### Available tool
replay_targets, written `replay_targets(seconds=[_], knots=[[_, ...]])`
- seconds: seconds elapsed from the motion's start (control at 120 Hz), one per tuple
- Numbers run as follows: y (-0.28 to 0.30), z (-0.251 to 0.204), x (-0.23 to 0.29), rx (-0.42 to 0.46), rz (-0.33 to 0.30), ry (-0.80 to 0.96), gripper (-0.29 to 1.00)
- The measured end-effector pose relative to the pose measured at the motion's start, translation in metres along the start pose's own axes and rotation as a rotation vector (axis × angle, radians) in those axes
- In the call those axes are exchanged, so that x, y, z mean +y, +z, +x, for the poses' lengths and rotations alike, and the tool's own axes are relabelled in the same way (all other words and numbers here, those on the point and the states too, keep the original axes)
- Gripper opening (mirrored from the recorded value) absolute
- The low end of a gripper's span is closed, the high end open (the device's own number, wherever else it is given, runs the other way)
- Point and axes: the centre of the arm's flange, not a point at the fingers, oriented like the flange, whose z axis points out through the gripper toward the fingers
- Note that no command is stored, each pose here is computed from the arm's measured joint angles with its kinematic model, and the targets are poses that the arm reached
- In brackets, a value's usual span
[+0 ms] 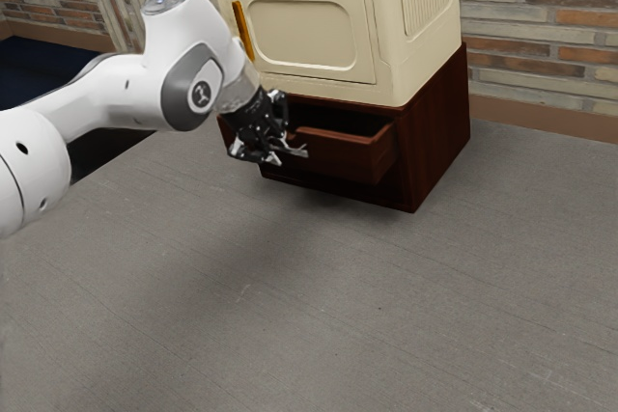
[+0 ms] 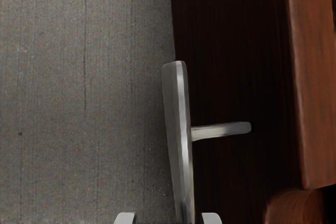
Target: Pull the drawer handle with one arm to open the drawer
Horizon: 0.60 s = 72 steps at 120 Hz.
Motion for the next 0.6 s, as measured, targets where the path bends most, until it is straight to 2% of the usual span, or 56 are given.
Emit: replay_targets(seconds=[0.6], knots=[[-0.015,-0.001,-0.027,-0.005,0.003,-0.014,0.09]])
